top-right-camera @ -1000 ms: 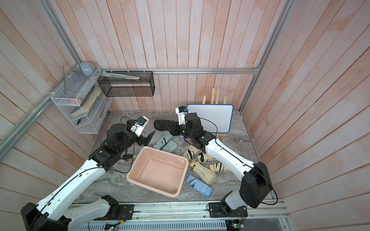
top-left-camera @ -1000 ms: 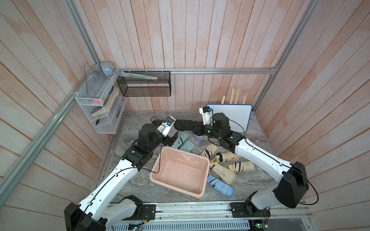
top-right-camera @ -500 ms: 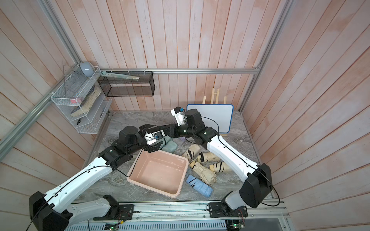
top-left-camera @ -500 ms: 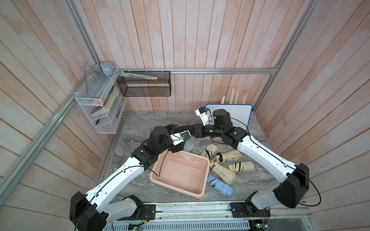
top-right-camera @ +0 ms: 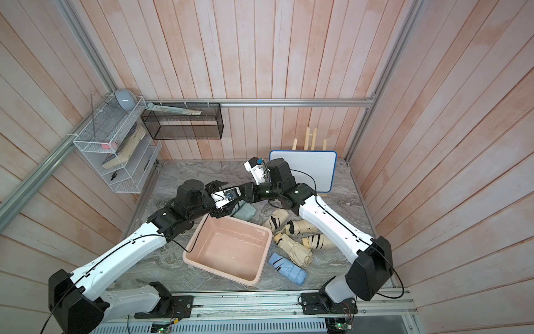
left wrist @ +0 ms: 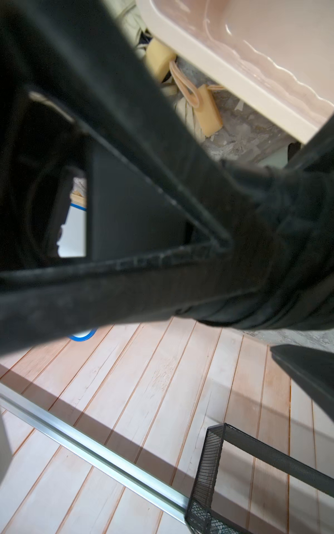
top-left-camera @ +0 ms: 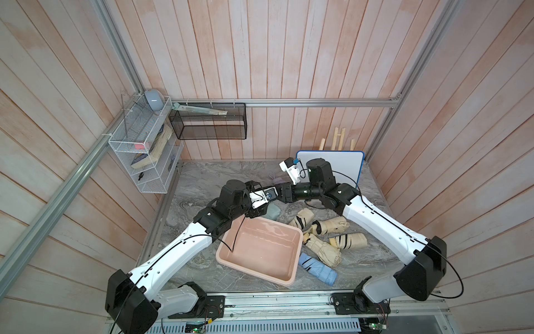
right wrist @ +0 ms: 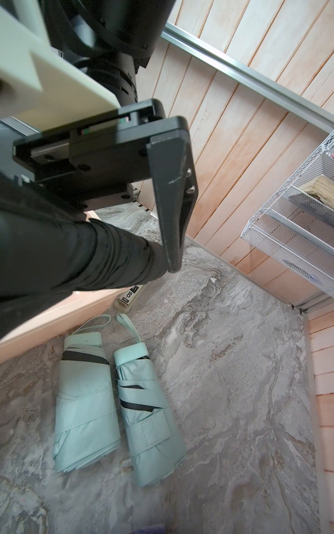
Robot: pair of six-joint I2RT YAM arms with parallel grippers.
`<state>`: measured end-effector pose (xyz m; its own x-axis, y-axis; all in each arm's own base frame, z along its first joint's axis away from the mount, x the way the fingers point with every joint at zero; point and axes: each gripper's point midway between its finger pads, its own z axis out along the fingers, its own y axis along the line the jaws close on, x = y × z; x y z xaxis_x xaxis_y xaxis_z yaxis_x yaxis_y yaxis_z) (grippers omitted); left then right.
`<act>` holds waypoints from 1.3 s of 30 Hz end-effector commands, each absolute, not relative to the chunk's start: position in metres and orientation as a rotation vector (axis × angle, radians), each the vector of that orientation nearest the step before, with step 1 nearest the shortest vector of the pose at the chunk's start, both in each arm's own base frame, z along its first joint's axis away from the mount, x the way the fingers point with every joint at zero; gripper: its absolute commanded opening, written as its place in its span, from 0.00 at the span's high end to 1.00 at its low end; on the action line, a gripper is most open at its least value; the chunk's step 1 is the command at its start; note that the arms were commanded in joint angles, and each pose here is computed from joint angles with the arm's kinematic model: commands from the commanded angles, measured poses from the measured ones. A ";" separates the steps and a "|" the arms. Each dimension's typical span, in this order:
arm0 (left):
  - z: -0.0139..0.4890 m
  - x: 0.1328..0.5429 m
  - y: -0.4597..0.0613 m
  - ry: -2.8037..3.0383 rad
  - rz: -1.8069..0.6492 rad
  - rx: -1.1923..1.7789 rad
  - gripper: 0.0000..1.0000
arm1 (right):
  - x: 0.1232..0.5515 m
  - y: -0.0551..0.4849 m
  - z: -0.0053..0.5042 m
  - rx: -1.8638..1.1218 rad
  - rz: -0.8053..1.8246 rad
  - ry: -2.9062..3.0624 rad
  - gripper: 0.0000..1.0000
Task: Put the umbrella into the storage box
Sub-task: Place the umbrella in the storage box.
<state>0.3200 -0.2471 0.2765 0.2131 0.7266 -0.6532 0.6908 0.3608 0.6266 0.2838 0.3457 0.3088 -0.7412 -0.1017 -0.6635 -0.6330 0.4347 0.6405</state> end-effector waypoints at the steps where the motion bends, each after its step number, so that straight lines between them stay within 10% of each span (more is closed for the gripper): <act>1: 0.287 0.324 -0.250 1.492 0.030 1.320 0.22 | 0.280 0.350 0.339 -0.679 1.336 2.045 1.00; 13: 0.285 0.316 -0.245 1.539 0.033 1.348 0.54 | 0.282 0.346 0.342 -0.640 1.324 2.014 0.96; 20: 0.282 0.299 -0.238 1.623 0.028 1.319 0.61 | 0.289 0.328 0.348 -0.427 1.341 1.951 0.32; 24: 0.277 0.283 -0.235 1.723 0.015 1.263 0.62 | 0.300 0.307 0.351 -0.298 1.304 1.911 0.16; 39: 0.255 0.202 -0.213 2.357 -0.427 0.736 0.62 | 0.325 0.187 0.326 0.208 0.933 1.905 0.16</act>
